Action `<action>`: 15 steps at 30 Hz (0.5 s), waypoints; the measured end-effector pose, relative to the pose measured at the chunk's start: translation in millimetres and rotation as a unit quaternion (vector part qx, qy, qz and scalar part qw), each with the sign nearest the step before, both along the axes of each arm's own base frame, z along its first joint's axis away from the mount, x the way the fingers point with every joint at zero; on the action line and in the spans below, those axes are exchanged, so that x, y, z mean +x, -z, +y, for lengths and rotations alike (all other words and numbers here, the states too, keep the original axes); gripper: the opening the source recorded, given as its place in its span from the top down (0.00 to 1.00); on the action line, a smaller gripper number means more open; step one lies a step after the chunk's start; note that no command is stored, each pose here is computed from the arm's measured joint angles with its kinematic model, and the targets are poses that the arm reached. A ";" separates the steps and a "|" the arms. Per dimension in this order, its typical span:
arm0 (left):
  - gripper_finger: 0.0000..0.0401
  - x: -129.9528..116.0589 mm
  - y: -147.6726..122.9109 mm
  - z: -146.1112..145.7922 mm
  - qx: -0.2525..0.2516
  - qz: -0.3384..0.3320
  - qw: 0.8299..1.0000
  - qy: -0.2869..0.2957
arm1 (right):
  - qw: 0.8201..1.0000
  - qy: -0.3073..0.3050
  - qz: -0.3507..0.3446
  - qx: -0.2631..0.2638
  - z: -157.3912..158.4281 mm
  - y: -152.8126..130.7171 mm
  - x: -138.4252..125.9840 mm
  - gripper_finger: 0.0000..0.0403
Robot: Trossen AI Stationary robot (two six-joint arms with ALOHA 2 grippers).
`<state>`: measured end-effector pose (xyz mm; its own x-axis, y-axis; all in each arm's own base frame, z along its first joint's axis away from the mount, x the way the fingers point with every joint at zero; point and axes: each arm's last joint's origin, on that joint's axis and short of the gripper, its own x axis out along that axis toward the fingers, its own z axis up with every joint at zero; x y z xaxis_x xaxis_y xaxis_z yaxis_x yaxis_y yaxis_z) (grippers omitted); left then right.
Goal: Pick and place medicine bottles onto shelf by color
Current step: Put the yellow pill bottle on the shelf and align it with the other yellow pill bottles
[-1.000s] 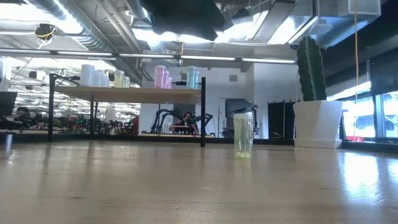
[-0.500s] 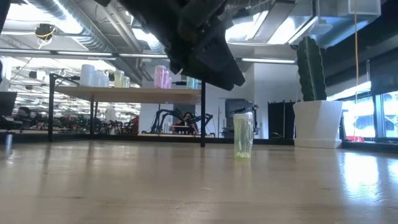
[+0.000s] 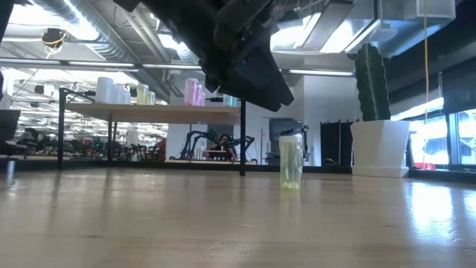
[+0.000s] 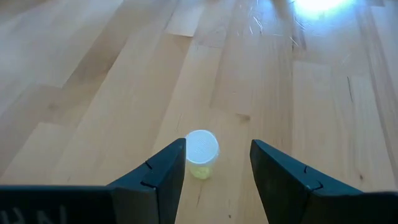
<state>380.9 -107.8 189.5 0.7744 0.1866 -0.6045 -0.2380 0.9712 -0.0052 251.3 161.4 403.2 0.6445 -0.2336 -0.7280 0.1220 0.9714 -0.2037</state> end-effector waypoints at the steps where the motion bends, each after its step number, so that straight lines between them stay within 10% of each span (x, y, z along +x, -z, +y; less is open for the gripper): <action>1: 0.57 0.0 0.1 0.0 0.000 0.000 1.000 0.000 | 1.000 -0.002 0.003 0.004 0.3 0.1 -0.1 0.52; 15: 0.57 -0.8 1.3 -1.5 -0.012 0.014 0.999 0.028 | 0.999 -0.018 0.019 0.027 1.9 0.9 -0.5 0.52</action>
